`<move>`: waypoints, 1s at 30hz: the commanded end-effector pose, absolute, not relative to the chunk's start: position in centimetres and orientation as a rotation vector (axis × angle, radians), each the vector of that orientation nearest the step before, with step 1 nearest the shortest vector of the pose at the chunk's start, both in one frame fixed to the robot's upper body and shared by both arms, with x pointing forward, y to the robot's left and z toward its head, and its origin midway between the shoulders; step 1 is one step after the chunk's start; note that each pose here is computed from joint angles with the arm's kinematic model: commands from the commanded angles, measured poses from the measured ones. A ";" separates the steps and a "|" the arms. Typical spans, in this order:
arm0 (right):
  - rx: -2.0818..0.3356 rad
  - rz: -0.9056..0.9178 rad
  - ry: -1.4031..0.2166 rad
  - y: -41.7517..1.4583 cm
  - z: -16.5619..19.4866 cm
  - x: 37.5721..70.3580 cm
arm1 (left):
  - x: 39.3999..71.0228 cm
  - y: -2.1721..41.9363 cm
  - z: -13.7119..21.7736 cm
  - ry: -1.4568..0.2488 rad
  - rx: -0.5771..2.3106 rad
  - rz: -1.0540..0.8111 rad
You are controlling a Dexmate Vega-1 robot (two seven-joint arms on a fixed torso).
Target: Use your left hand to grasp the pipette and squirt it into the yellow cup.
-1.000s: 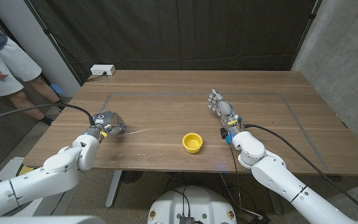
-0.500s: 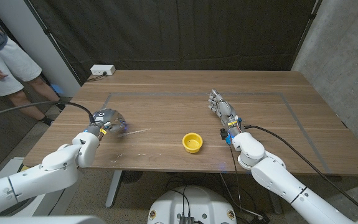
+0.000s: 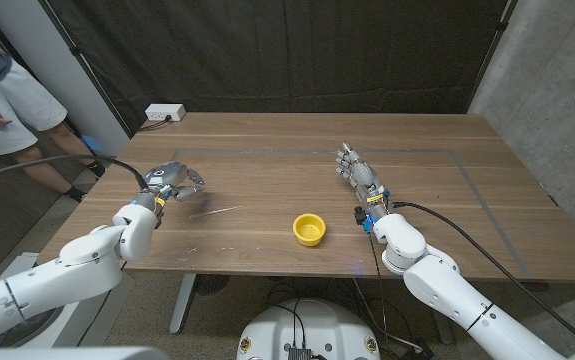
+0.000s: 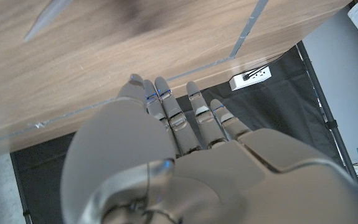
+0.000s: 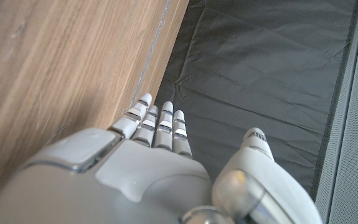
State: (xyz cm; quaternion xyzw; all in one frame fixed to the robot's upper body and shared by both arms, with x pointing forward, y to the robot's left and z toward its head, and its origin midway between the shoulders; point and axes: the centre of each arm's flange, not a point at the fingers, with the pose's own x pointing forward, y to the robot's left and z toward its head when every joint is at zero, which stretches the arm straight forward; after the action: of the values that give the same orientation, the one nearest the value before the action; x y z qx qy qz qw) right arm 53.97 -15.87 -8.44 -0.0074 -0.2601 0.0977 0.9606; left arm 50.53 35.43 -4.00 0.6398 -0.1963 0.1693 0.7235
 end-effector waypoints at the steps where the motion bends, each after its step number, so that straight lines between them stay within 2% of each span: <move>1: -0.014 0.195 -0.557 -16.1 -8.0 53.9 | 49.6 35.6 -1.7 -0.557 1.226 0.378; 30: -0.029 0.186 -0.617 -17.0 -6.6 53.0 | 52.6 36.2 -0.7 -0.674 0.541 0.002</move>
State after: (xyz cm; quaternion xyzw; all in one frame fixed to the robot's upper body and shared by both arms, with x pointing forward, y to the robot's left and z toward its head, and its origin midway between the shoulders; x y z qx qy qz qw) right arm 53.50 -16.53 -7.12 -0.0110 -0.2927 0.0960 0.9513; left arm 51.75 35.90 -1.28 0.3629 -0.3017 0.0556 0.8799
